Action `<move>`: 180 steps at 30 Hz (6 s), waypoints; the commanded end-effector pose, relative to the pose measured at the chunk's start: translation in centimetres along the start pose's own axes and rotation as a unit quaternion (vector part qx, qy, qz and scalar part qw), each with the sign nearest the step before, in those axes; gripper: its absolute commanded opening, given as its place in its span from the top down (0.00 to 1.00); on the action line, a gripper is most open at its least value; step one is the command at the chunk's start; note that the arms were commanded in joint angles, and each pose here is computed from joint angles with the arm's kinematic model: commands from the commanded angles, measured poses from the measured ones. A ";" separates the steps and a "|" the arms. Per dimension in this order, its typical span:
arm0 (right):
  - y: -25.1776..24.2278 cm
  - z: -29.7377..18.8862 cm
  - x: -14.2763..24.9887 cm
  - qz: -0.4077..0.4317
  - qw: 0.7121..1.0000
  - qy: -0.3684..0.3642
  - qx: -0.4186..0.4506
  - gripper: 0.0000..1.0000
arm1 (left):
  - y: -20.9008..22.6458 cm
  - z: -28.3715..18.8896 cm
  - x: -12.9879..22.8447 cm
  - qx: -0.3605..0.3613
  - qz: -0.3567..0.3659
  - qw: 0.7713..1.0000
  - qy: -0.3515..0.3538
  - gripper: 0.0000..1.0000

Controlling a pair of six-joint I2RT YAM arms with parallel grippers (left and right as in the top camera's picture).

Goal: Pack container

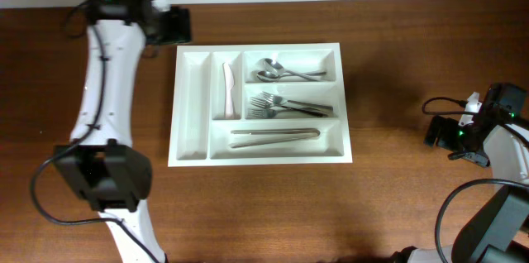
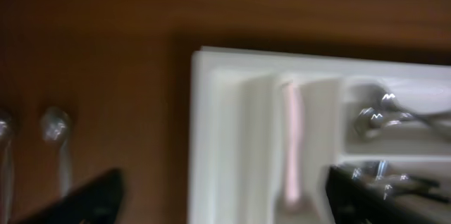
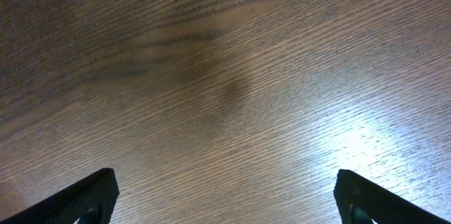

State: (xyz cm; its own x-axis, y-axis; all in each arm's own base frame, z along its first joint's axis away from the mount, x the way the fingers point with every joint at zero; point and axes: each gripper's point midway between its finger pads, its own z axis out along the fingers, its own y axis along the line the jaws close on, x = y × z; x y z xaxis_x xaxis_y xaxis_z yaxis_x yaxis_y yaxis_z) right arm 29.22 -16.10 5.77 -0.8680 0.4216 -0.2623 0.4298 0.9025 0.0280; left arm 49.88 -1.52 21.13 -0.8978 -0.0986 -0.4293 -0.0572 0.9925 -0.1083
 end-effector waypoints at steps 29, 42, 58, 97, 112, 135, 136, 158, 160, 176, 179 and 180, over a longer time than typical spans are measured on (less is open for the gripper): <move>-0.2 -0.4 -0.1 0.007 1.000 -0.007 0.005 0.01 | 17.2 8.5 8.7 -0.029 0.041 0.979 0.195 0.01; -0.2 -0.4 -0.1 0.007 1.000 -0.007 0.005 0.01 | 17.8 12.5 9.7 -0.024 0.039 0.976 0.212 0.08; -0.2 -0.4 -0.1 0.007 1.000 -0.007 0.005 0.01 | 17.9 14.8 11.6 -0.018 0.023 0.969 0.245 0.11; -0.2 -0.4 -0.1 0.007 1.000 -0.007 0.005 0.01 | 18.7 16.0 10.3 -0.032 0.025 0.976 0.215 0.20; -0.2 -0.4 -0.1 0.007 1.000 -0.007 0.005 0.01 | 19.0 17.5 12.0 -0.039 0.017 0.969 0.245 0.20; -0.2 -0.4 -0.1 0.007 1.000 -0.007 0.005 0.01 | 19.2 18.0 11.1 -0.044 0.021 0.973 0.225 0.39; -0.2 -0.4 -0.1 0.007 1.000 -0.007 0.005 0.01 | 19.2 18.0 11.0 -0.044 0.021 0.973 0.224 0.45; -0.2 -0.4 -0.1 0.007 1.000 -0.007 0.005 0.01 | 19.3 18.2 10.7 -0.046 0.022 0.975 0.217 0.76; -0.2 -0.4 -0.1 0.007 1.000 -0.007 0.005 0.01 | 19.3 18.2 10.7 -0.046 0.022 0.975 0.217 0.76; -0.2 -0.4 -0.1 0.007 1.000 -0.007 0.005 0.01 | 18.8 18.3 10.7 -0.040 0.023 0.975 0.216 0.87; -0.2 -0.4 -0.1 0.007 1.000 -0.007 0.005 0.01 | 18.6 18.3 10.6 -0.039 0.026 0.975 0.216 0.88; -0.2 -0.4 -0.1 0.007 1.000 -0.007 0.005 0.01 | 18.5 18.3 10.6 -0.039 0.026 0.975 0.216 0.88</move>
State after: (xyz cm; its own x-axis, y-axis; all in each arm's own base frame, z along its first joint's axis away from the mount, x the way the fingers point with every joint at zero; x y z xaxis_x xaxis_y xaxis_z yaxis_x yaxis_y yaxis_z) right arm 29.23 -16.11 5.77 -0.8679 0.4215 -0.2627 0.4298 0.9025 0.0279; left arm 47.43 15.69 0.05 -0.9983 -0.0386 -0.0438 -0.0392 0.9991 0.0136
